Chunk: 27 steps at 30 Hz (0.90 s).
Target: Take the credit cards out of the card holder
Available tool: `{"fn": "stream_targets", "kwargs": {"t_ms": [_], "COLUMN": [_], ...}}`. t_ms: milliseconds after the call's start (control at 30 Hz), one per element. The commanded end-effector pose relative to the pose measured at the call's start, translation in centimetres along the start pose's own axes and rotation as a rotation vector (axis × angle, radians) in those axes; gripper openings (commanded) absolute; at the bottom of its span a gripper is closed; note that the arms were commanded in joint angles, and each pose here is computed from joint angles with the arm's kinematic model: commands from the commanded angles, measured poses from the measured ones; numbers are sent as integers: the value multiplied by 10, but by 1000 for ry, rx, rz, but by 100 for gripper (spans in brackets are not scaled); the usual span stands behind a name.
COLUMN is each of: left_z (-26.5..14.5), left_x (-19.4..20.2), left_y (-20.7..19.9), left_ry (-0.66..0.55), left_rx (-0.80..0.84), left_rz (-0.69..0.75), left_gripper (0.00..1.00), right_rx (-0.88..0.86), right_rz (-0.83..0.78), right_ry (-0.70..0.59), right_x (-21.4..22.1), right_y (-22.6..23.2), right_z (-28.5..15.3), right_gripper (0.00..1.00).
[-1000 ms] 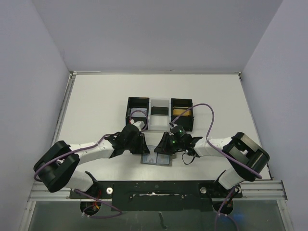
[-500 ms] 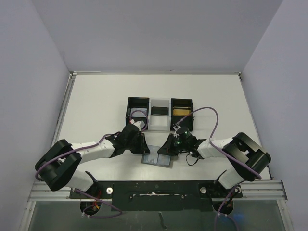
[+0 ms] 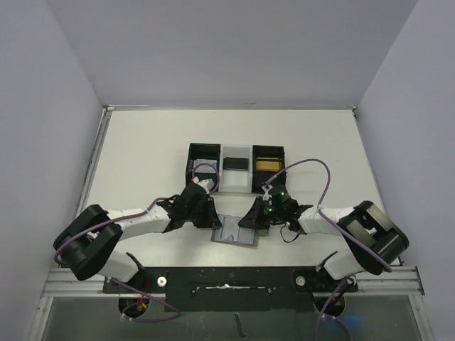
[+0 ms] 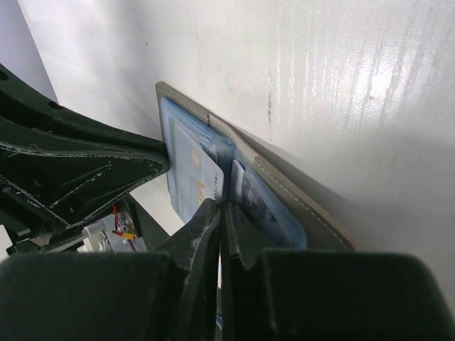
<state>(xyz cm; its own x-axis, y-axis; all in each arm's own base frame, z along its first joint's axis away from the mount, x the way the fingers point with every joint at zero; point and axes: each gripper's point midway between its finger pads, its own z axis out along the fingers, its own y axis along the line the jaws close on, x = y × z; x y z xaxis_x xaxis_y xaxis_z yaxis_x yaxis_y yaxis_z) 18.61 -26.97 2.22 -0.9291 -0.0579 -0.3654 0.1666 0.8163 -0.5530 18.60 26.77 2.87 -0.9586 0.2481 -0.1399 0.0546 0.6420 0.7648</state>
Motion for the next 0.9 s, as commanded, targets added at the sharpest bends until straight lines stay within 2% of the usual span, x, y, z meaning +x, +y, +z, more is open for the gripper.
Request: {"fn": "stream_targets", "kwargs": {"t_ms": [0, 100, 200, 367, 500, 600, 700, 867], "left_z": [2, -2, -15, -36, -28, -13, -2, -5], "left_x": [11, 1, -27, -61, -48, -29, -17, -13], "left_y": [18, 12, -6, -51, -75, -73, -55, -29], "left_ry": [33, -6, -129, -258, -186, -96, -53, -77], "left_rx": [-78, -75, -70, 81, 227, 260, 186, 87], "left_rz": [3, 6, 49, 82, 132, 141, 110, 71], "left_gripper": [13, 14, 16, 24, 27, 23, 13, 13], "right_rx": [-9, 6, 56, 93, 95, 92, 92, 88], "right_rz": [12, 24, 53, 66, 57, 47, 46, 40], "right_ry": [2, 0, 3, 20, 9, 5, 5, 4], "right_x": [0, -1, 0, 2, -1, -3, -4, -5], "right_y": [0, -4, -15, -25, -23, -20, -19, -16], "right_z": [-4, -1, 1, 4, 3, 2, 2, 0], "right_gripper": [0, 0, 0, 0, 0, 0, 0, 0]}}
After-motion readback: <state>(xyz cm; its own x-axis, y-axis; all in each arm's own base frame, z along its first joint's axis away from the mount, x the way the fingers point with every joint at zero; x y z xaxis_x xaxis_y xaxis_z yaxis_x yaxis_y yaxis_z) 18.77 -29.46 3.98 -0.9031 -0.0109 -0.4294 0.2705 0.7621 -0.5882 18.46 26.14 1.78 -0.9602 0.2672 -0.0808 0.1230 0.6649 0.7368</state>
